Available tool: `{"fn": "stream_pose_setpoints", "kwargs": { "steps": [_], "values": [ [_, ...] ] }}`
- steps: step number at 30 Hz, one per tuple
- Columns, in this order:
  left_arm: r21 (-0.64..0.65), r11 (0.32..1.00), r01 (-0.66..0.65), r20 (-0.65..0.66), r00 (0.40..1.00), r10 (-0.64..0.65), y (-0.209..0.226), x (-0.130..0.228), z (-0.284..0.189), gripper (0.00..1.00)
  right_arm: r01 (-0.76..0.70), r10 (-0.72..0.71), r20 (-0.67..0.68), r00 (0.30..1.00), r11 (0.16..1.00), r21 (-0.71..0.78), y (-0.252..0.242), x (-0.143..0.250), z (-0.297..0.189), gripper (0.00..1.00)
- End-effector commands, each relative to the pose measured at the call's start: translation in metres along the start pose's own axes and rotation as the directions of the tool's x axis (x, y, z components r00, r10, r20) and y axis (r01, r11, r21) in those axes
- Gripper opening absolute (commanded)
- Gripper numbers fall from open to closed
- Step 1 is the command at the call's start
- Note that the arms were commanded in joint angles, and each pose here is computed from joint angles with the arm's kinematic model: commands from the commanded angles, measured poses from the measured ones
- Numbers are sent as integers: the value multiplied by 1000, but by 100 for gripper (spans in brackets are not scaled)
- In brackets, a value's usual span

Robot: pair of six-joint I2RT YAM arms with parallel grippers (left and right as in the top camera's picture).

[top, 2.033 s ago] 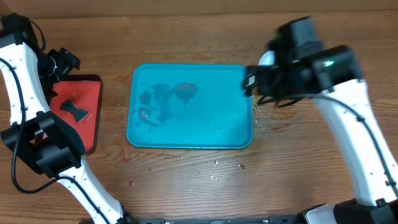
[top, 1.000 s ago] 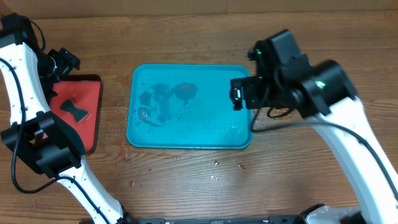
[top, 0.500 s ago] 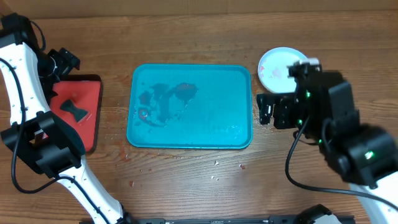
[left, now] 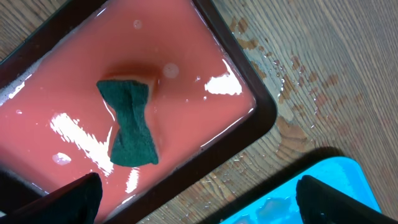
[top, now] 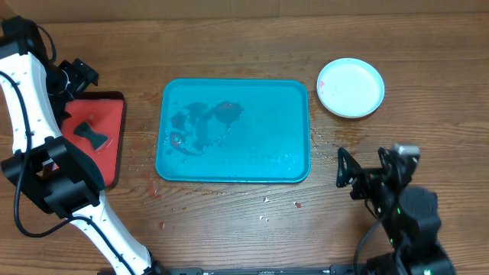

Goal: Clean dirty plates on tray and stack at the side

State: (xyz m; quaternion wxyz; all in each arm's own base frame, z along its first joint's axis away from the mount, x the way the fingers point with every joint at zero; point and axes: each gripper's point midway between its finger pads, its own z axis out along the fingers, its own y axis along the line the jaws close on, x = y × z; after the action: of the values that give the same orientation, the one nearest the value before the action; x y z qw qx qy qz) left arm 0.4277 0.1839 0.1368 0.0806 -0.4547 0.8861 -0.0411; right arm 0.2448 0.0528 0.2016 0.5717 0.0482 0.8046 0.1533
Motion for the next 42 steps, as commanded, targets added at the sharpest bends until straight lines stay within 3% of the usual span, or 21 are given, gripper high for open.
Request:
{"fn": "stream_pose_setpoints", "kwargs": {
  "steps": [1,18,28,42],
  "values": [
    [6,1000,-11,5,1000,11,-2,0,-3,100,-10,10,101,995,1000,3,-10,-1,-8,100],
    [7,1000,-11,5,1000,11,-2,0,-3,100,-19,20,394,919,1000,-5,-33,-2,-4,100],
    [6,1000,-11,5,1000,11,-2,0,-3,100,114,-132,332,934,991,72,-42,10,1,100],
    [6,1000,-11,5,1000,11,-2,0,-3,100,105,-131,299,945,989,102,-51,17,3,100]
  ]
}}
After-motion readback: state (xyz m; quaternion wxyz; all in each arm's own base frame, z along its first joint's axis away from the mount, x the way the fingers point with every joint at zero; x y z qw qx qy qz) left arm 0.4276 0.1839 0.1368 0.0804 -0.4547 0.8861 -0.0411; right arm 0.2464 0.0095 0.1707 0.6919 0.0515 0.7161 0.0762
